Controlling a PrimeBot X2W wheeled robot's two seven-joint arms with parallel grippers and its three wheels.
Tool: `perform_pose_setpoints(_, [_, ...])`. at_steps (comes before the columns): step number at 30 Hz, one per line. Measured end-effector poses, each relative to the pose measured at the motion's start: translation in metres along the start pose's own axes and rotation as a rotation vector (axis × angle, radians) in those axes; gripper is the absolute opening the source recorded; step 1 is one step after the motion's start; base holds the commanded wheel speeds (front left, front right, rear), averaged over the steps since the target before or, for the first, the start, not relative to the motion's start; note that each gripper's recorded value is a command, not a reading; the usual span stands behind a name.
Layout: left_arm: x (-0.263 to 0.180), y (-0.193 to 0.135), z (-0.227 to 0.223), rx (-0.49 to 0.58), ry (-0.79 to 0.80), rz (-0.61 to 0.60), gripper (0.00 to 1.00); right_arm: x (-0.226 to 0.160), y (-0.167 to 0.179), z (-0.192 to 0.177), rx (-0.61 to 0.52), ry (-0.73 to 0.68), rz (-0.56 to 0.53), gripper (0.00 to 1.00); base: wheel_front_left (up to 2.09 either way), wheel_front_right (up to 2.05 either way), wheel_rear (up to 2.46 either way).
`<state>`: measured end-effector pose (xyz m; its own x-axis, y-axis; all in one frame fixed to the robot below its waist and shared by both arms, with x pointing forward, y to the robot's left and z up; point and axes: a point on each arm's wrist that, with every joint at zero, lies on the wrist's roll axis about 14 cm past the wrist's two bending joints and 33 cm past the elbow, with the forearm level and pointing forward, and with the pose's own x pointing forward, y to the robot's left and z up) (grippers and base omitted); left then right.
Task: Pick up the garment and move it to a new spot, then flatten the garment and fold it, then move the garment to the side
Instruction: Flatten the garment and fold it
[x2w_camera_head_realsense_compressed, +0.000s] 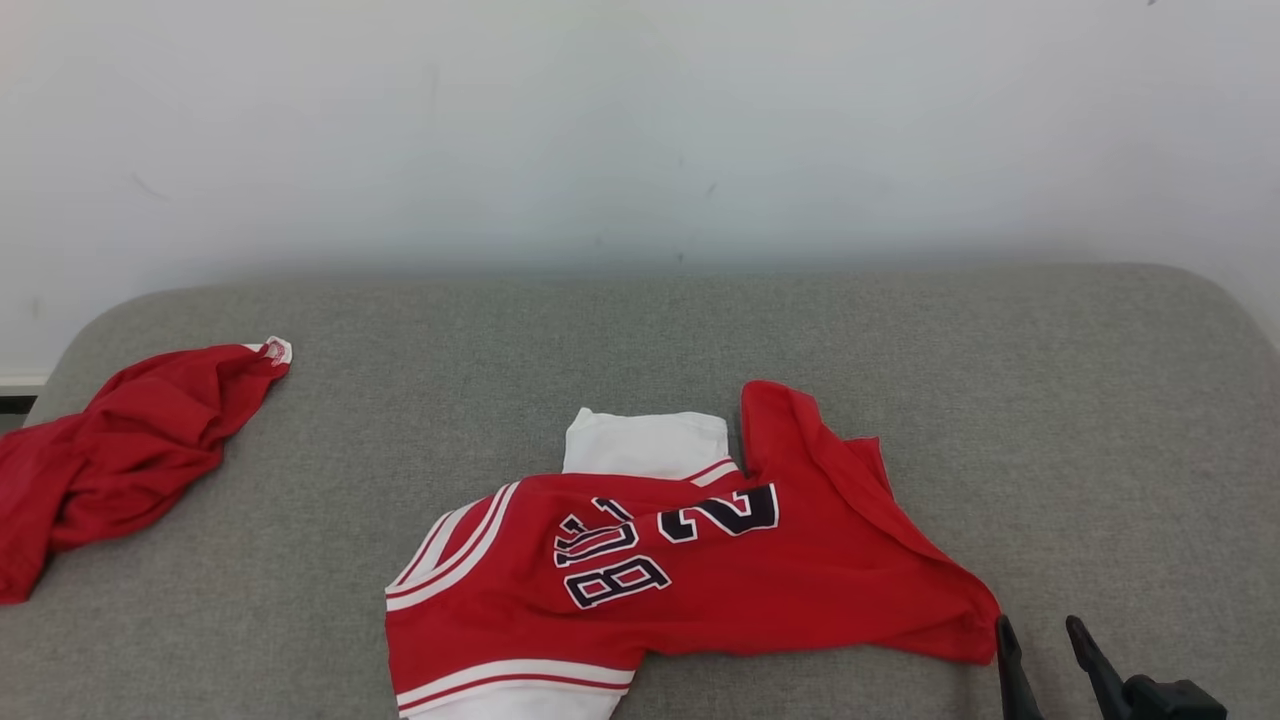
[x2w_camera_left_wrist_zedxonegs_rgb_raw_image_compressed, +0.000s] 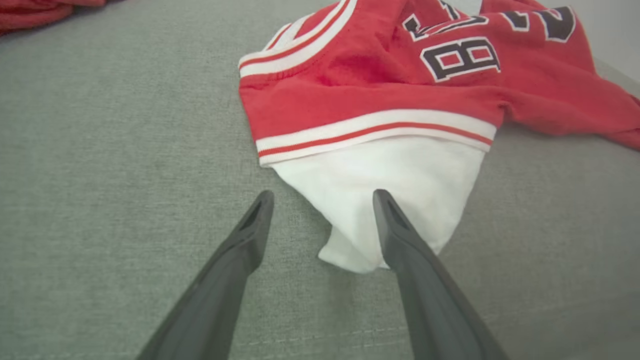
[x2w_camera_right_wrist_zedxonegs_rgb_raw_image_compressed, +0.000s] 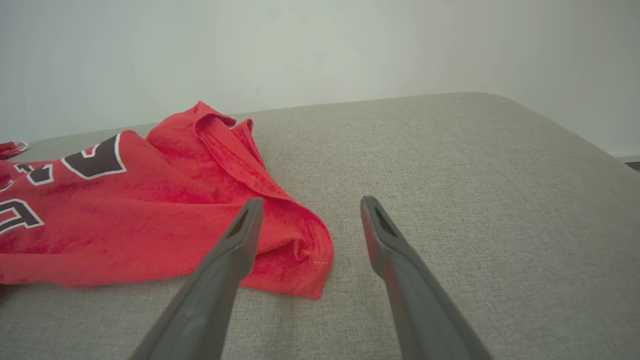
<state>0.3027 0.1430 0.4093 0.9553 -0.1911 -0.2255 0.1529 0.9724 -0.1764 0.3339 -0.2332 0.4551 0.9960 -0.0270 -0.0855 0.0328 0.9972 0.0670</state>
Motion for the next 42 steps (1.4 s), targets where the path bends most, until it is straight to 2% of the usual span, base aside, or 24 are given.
perform_pose_setpoints(6, [0.003, -0.021, -0.037, -0.054, 0.129, -0.06, 1.0, 0.003, -0.014, -0.032, -0.008, 0.116, -0.031, 1.0, 0.0, 0.0, 0.0])
perform_pose_setpoints(19, [0.014, -0.023, -0.052, -0.09, 0.202, -0.071, 1.0, 0.023, -0.005, -0.062, 0.022, 0.244, -0.025, 1.0, 0.0, 0.0, 0.0])
perform_pose_setpoints(20, [0.015, -0.022, -0.052, -0.099, 0.203, -0.067, 1.0, 0.025, -0.004, -0.062, 0.027, 0.248, -0.024, 0.77, 0.0, 0.0, 0.0])
perform_pose_setpoints(21, [0.015, -0.023, -0.053, -0.108, 0.206, -0.066, 1.0, 0.027, -0.003, -0.063, 0.03, 0.251, -0.024, 0.33, 0.0, 0.0, 0.0])
perform_pose_setpoints(22, [0.016, -0.023, -0.053, -0.112, 0.207, -0.067, 0.77, 0.029, -0.001, -0.062, 0.029, 0.252, -0.018, 0.0, 0.0, 0.0, 0.0])
perform_pose_setpoints(23, [0.017, -0.023, -0.053, -0.108, 0.208, -0.068, 0.16, 0.032, 0.001, -0.06, 0.029, 0.245, -0.011, 0.0, 0.0, 0.0, 0.0])
perform_pose_setpoints(24, [0.017, -0.022, -0.052, -0.109, 0.206, -0.067, 0.0, 0.035, 0.002, -0.057, 0.028, 0.234, -0.007, 0.0, 0.0, 0.0, 0.0])
perform_pose_setpoints(34, [0.018, -0.021, -0.009, -0.151, 0.047, -0.065, 0.0, 0.029, 0.015, -0.038, 0.016, 0.151, 0.049, 0.0, 0.0, 0.0, 0.0])
perform_pose_setpoints(42, [0.03, -0.01, 0.058, -0.11, -0.155, -0.077, 0.0, 0.033, 0.035, -0.003, -0.022, 0.033, 0.151, 0.0, 0.0, 0.0, 0.0])
